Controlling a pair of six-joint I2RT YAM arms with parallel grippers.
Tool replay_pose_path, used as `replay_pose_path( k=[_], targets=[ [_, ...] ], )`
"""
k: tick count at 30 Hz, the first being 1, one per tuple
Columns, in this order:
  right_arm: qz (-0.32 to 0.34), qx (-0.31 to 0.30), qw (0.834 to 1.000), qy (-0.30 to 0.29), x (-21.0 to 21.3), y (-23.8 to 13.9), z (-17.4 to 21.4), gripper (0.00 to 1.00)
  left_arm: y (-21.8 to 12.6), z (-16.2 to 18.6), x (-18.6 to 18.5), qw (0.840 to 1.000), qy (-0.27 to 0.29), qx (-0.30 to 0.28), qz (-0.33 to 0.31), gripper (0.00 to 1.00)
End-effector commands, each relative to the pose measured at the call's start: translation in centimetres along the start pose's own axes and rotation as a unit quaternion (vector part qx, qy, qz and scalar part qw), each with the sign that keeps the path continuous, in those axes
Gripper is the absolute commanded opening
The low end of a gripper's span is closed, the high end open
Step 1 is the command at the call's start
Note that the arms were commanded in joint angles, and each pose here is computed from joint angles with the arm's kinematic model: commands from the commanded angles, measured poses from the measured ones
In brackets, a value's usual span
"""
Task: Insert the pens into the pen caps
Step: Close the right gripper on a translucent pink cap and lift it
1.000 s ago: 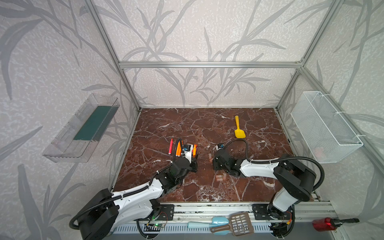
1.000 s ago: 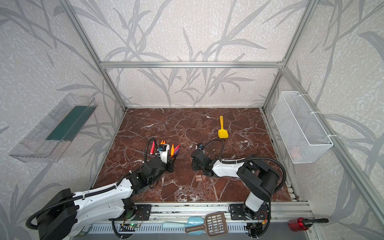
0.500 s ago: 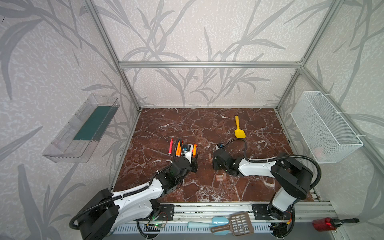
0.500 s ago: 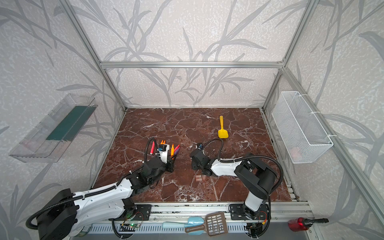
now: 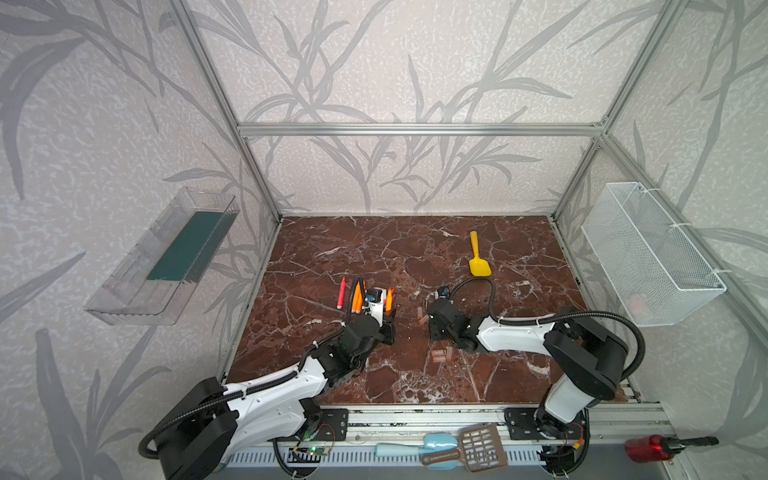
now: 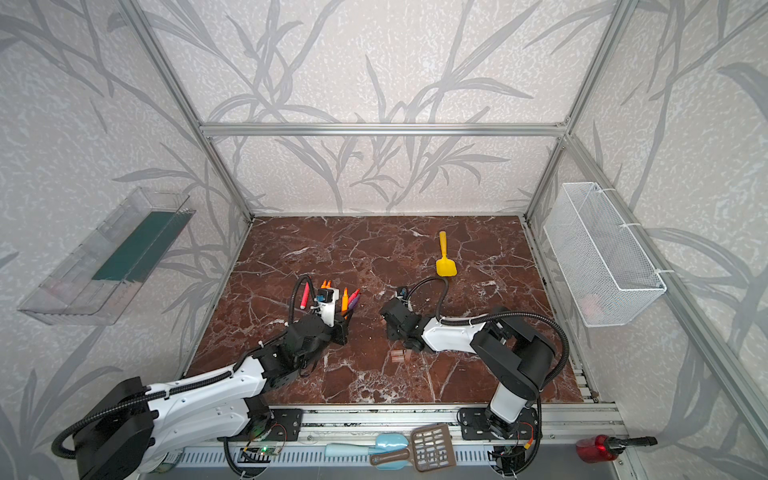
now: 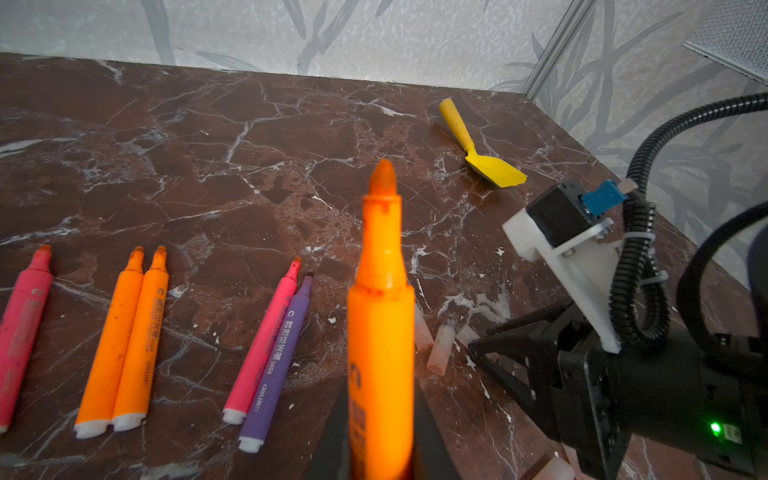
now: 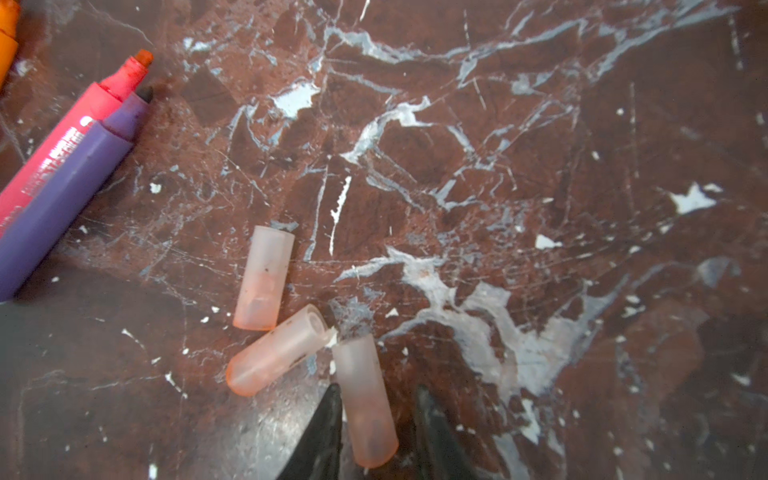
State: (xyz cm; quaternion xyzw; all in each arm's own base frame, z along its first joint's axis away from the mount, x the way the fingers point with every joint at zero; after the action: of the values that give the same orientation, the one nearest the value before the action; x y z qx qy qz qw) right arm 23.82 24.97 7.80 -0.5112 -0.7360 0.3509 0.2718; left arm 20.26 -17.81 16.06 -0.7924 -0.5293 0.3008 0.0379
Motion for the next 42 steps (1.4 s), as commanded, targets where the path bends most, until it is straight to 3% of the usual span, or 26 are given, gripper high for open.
replay_pose_path(
  k=[1, 10, 17, 26, 34, 38, 42],
  targets=[
    [0.023, 0.004, 1.000, -0.016, 0.1, -0.1, -1.0, 0.29, -0.2, 0.0, 0.4, 1.000, -0.003, -0.005, -0.005, 0.00],
    [0.055, 0.046, 0.997, -0.037, 0.3, 1.7, -0.4, 0.26, -0.1, 0.1, 0.5, 1.000, -0.001, -0.004, -0.010, 0.00],
    [0.057, 0.043, 0.997, -0.034, 0.0, 1.3, -0.2, 0.24, -0.6, 0.0, 0.7, 1.000, -0.011, -0.017, -0.003, 0.00],
    [0.059, 0.039, 0.997, -0.027, -0.2, 1.1, -0.1, 0.13, -1.4, -0.2, 1.1, 0.999, -0.021, -0.031, -0.003, 0.00],
    [0.049, -0.023, 0.999, 0.008, -1.2, -1.6, -1.0, 0.09, -1.2, 0.9, 0.4, 0.999, -0.015, 0.016, 0.031, 0.00],
    [0.028, -0.080, 0.996, 0.026, -1.7, -3.7, -1.9, 0.07, -1.2, 1.5, -0.4, 0.995, -0.009, 0.004, 0.096, 0.00],
    [0.010, -0.129, 0.990, 0.047, -2.4, -6.1, -3.0, 0.02, -0.4, 1.3, -0.9, 0.996, -0.003, 0.041, 0.073, 0.00]
  ],
)
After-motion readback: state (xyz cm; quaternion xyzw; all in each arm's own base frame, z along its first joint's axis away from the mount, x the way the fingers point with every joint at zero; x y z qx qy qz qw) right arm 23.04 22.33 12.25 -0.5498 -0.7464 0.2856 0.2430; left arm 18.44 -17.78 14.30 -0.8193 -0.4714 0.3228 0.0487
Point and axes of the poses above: each gripper's point midway between its finger pads, its own y axis out along the fingers, its own x axis along the line the jaws close on, z = x × y, the point moved 7 cm from there along -y, back along the fingers, and after that the axes turned 12 degrees about -y, right-handed, at the moved point
